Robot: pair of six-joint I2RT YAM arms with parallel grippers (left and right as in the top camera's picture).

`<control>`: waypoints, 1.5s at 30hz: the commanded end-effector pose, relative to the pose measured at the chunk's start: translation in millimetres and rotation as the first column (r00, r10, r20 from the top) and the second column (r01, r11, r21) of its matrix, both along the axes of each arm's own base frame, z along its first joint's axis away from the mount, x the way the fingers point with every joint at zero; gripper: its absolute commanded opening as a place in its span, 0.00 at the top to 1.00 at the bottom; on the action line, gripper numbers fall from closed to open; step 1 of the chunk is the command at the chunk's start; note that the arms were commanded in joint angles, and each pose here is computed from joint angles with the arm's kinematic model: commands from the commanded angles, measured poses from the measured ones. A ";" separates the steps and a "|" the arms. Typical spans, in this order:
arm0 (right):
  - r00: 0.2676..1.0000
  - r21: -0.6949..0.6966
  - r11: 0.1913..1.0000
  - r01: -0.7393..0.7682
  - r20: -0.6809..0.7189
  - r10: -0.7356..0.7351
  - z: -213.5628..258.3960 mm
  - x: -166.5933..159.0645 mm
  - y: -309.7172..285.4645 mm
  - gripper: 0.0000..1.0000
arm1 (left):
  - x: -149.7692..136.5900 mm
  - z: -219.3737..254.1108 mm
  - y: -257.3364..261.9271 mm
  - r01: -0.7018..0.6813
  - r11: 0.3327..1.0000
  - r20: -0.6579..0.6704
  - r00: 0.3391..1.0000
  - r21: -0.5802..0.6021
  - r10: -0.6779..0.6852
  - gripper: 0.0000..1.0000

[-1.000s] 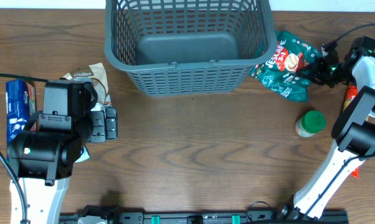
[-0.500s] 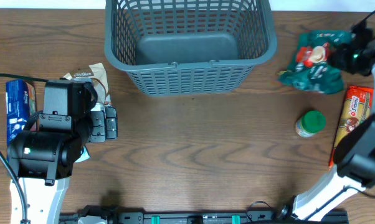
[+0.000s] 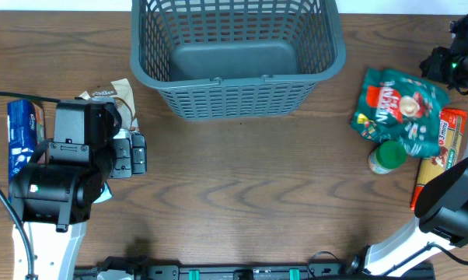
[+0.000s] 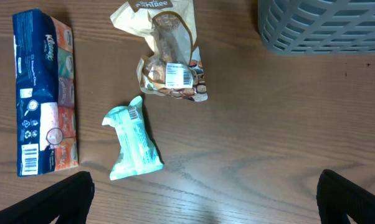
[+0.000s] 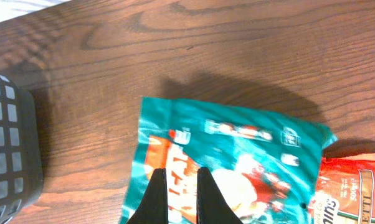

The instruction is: Pack container

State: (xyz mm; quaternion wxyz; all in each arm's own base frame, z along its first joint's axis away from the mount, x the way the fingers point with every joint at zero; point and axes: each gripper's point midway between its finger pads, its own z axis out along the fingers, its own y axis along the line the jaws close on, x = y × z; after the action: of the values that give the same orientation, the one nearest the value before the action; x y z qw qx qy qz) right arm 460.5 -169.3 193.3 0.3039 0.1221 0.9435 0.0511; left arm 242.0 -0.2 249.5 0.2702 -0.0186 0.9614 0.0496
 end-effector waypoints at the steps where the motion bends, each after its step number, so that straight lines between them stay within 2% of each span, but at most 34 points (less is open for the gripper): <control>1: 0.999 -0.014 1.000 -0.016 0.050 0.017 21.2 2.5 4.1 0.99 | 0.0 1.8 2.0 -0.003 1.000 0.003 1.000 0.007 0.003 0.02; 12: 0.999 -0.015 1.000 -0.014 0.047 0.014 20.7 2.0 3.8 0.99 | 0.0 1.8 2.0 -0.002 1.000 0.003 1.000 0.007 0.002 0.01; 15: 0.999 -0.007 0.999 0.037 0.028 -0.037 18.5 -0.8 -0.4 0.97 | 0.0 1.8 2.0 -0.002 1.000 0.003 1.000 0.007 0.002 0.01; 16: 0.997 -0.004 0.997 0.076 0.013 -0.076 16.7 -3.4 -3.7 0.87 | 0.0 1.8 2.0 -0.002 1.000 0.003 1.000 0.007 0.002 0.01; 17: 0.990 0.000 0.990 0.139 -0.016 -0.139 13.2 -8.8 -8.5 0.68 | 0.0 1.8 2.0 -0.002 1.000 0.003 1.000 0.007 0.002 0.01; 18: 0.982 0.002 0.983 0.184 -0.042 -0.184 10.5 -14.4 -11.6 0.56 | 0.1 1.8 2.0 -0.002 1.000 0.003 1.000 0.007 0.002 0.01; 21: 0.948 -0.017 0.958 0.286 -0.141 -0.286 3.2 -36.8 -17.4 0.01 | 1.0 2.4 1.9 -0.002 1.000 0.008 1.000 0.007 0.002 0.01; 27: 0.861 -0.115 0.922 0.371 -0.331 -0.387 3.2 -89.7 -20.4 0.01 | 6.0 5.5 1.4 -0.002 1.000 0.032 0.999 0.004 0.002 0.01; 29: 0.847 -0.112 0.921 0.373 -0.365 -0.387 0.3 -97.3 -17.0 0.01 | 6.8 6.0 1.3 -0.002 1.000 0.036 0.999 0.003 0.002 0.01; 35: 0.856 -0.117 0.938 0.326 -0.383 -0.346 -25.1 -83.2 -23.0 0.01 | 9.4 7.7 1.0 -0.002 1.000 0.048 0.999 0.002 0.002 0.01; 39: 0.886 -0.116 0.978 0.171 -0.417 -0.204 -51.8 -69.3 -24.4 0.01 | 9.3 7.6 1.0 -0.002 1.000 0.048 0.999 0.002 0.002 0.01; 41: 0.882 -0.117 0.986 0.121 -0.443 -0.161 -68.8 -65.0 -26.7 0.01 | 9.3 7.6 1.0 -0.002 1.000 0.048 0.999 0.002 0.002 0.01; 45: 0.863 -0.103 0.988 0.114 -0.483 -0.150 -97.0 -60.3 -28.8 0.01 | 9.4 7.7 1.0 -0.002 1.000 0.048 0.999 0.002 0.002 0.01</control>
State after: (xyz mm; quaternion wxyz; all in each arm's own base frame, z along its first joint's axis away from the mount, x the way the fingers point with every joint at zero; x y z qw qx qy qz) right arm 397.6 -198.5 112.4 0.0783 0.2135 0.9731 -0.0381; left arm 250.5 -1.2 254.9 0.2899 -0.0203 0.9557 0.0468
